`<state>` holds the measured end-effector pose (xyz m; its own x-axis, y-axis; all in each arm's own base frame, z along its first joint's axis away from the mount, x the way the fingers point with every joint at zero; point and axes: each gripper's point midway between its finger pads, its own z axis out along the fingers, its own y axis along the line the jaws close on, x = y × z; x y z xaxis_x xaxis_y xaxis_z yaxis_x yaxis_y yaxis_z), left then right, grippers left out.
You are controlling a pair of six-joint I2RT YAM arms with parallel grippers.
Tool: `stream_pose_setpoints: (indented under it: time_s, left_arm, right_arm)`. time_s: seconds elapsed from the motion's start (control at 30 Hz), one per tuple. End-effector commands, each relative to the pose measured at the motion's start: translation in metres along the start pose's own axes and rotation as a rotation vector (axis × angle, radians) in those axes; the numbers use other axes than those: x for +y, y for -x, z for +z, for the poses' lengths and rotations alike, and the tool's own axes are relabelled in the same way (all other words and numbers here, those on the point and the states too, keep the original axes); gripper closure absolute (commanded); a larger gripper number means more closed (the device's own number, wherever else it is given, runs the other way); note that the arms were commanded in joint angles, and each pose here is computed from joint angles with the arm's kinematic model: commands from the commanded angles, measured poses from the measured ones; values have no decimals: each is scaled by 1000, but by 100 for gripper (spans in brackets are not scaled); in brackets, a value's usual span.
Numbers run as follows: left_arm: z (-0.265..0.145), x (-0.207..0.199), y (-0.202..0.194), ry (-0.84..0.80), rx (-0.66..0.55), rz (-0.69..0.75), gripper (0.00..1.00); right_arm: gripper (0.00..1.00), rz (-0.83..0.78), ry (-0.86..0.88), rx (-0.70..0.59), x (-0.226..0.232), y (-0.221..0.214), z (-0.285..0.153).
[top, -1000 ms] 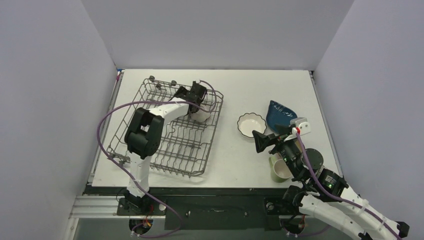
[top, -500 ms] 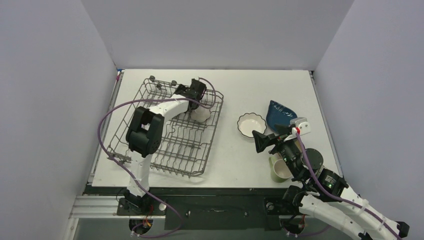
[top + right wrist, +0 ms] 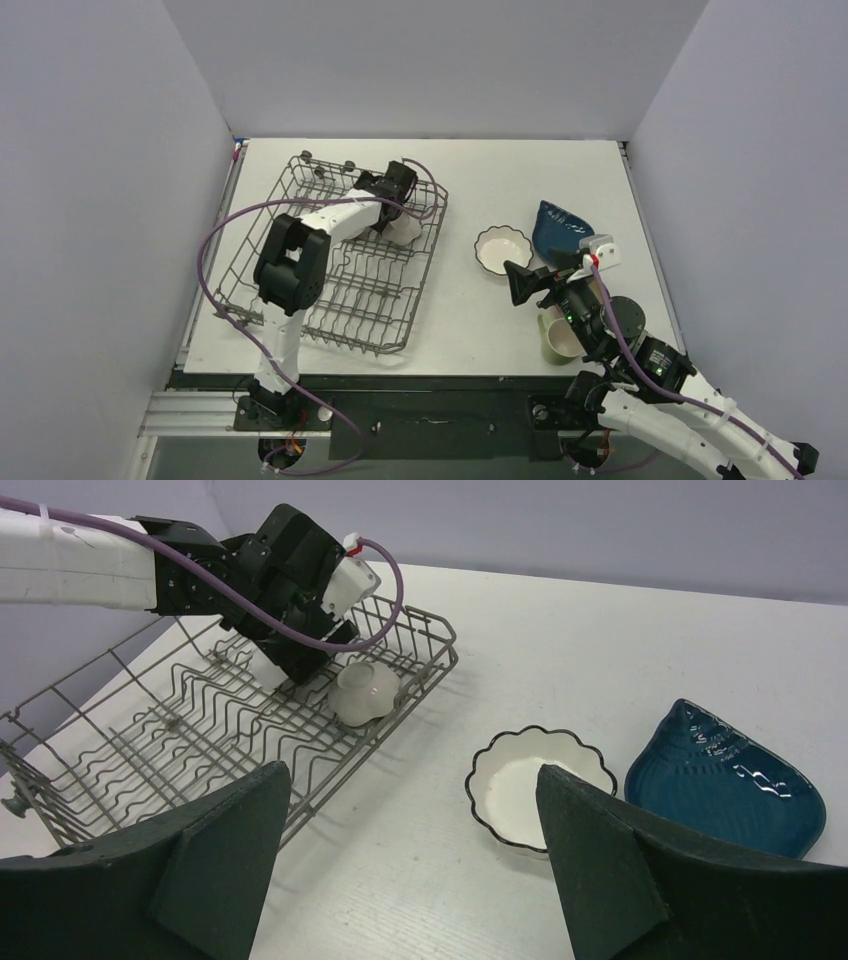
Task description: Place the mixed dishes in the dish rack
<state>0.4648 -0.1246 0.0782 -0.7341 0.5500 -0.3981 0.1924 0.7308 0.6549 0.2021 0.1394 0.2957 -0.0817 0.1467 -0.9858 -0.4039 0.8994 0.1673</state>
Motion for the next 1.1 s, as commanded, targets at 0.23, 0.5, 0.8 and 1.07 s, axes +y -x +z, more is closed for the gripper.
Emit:
stream_pose_setpoints:
  time_s: [0.23,0.5,0.8,1.07]
  left_arm:
    - [-29,1,14,-111,-33,-91,20]
    - [-47,7,15,-146,-39,-116,11]
    - [-73,15,15,-219,-69,-166,6]
    - [-112,25,15,-311,-126,-298,6]
  right_arm:
    - [12,9,6,8,3,-4,5]
    - [12,6,-3,15,2,-7,6]
    - [12,0,-7,25,3,-8,8]
    - [12,0,-24,29,0,-8,8]
